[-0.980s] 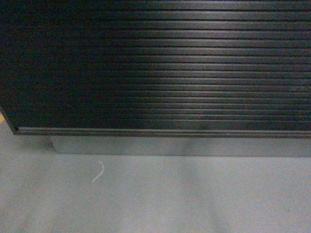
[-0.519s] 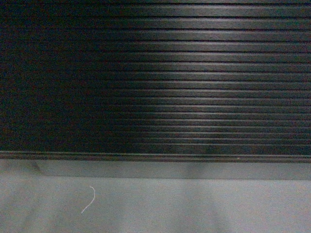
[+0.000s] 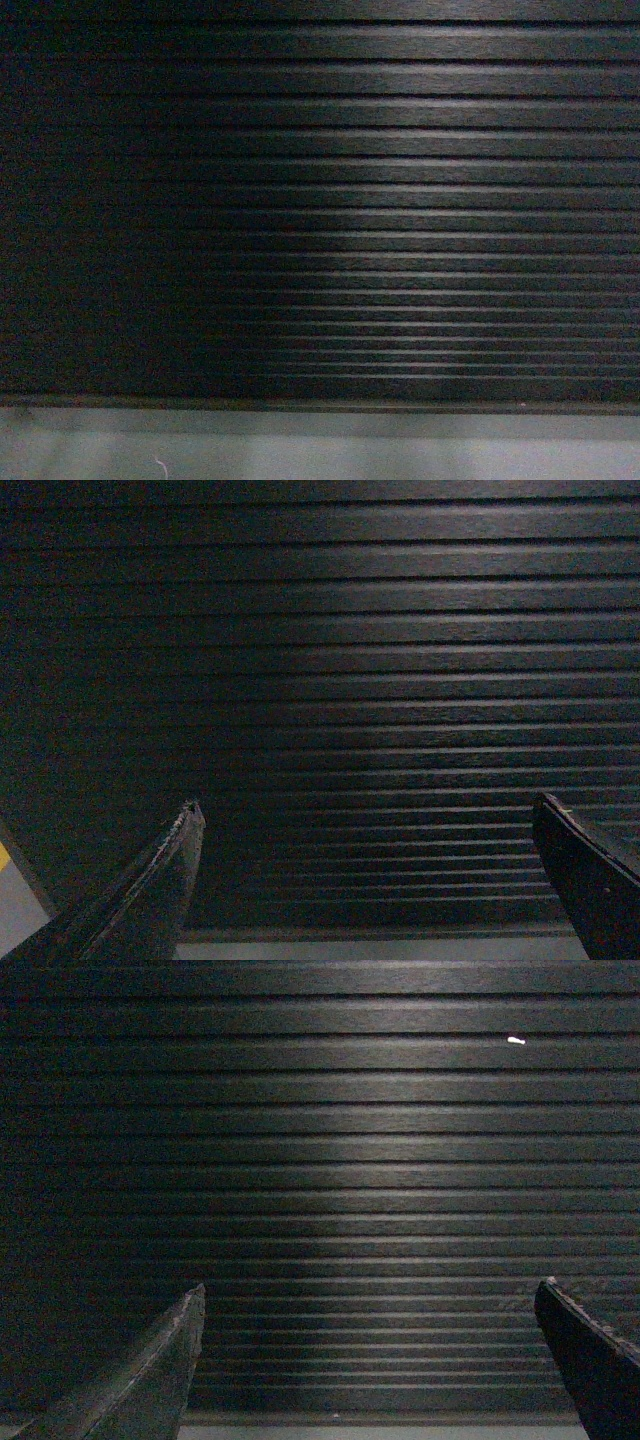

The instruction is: Place dark red mango on scale at checkout

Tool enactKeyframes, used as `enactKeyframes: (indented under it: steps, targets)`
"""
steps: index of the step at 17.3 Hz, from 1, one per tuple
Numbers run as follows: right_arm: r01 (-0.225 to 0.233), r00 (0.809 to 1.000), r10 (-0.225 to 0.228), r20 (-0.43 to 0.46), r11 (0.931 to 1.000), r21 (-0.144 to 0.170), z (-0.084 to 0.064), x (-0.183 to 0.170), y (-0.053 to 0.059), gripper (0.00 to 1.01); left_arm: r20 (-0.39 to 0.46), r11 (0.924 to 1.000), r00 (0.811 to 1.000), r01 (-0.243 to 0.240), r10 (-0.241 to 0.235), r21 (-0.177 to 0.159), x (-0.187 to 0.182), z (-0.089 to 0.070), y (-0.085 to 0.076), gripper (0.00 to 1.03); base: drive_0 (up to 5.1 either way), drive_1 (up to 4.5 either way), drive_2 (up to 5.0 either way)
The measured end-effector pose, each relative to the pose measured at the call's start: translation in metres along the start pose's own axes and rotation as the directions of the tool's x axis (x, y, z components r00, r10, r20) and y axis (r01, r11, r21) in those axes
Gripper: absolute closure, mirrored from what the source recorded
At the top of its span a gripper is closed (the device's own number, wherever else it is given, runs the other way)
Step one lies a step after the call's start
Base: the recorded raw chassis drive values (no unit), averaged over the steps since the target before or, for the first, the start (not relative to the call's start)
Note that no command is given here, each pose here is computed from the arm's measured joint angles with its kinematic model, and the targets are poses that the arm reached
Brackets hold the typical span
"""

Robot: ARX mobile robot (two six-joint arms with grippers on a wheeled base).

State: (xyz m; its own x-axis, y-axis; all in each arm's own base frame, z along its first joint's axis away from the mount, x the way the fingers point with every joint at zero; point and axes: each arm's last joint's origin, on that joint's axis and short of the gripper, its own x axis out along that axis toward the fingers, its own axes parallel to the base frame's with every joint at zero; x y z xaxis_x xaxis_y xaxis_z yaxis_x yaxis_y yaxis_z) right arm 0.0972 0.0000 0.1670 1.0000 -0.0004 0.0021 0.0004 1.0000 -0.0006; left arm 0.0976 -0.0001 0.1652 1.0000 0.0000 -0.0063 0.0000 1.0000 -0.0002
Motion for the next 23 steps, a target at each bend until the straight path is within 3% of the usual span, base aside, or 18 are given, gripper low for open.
enactKeyframes:
  steps: [23]
  targets:
    - [0.0,1.0,0.0,0.003,1.0,-0.001,0.0003,0.0,0.0,0.03,0.005,1.0,1.0,-0.001,0.001,0.0,0.0,0.0004,0.0,0.05,0.0,0.0,0.0]
